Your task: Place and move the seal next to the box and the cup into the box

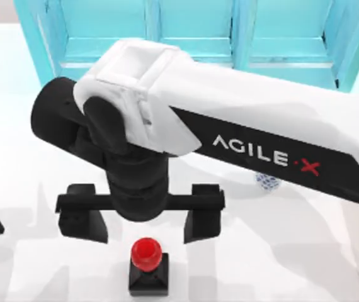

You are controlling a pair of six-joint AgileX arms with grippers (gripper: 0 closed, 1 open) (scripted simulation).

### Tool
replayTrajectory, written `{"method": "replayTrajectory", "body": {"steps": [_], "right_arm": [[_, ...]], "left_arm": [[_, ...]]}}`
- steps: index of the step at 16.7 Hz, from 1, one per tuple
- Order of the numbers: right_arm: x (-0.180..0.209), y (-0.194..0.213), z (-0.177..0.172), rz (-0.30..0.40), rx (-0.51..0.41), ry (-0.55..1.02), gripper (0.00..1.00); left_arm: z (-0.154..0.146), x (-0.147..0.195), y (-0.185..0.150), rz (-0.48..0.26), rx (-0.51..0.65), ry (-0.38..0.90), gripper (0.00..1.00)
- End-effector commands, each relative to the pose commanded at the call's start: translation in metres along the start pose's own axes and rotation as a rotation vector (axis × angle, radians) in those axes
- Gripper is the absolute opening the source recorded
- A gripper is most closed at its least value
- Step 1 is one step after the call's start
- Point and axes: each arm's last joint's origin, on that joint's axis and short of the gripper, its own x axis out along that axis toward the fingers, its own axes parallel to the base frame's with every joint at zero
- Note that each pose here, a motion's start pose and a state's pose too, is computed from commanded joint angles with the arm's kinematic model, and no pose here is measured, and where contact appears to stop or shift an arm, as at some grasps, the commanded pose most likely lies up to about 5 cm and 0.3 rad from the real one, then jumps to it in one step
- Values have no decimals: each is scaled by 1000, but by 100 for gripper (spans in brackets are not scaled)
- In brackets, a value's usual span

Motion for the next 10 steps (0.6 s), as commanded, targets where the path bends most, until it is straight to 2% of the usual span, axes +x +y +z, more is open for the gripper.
{"method": "replayTrajectory", "body": {"steps": [5,10], "right_arm": [[0,-1,1,2,3,-2,100],[40,1,2,1,0,-1,100]], "left_arm": [[0,0,0,0,0,0,100],[0,0,0,0,0,0,100]]}}
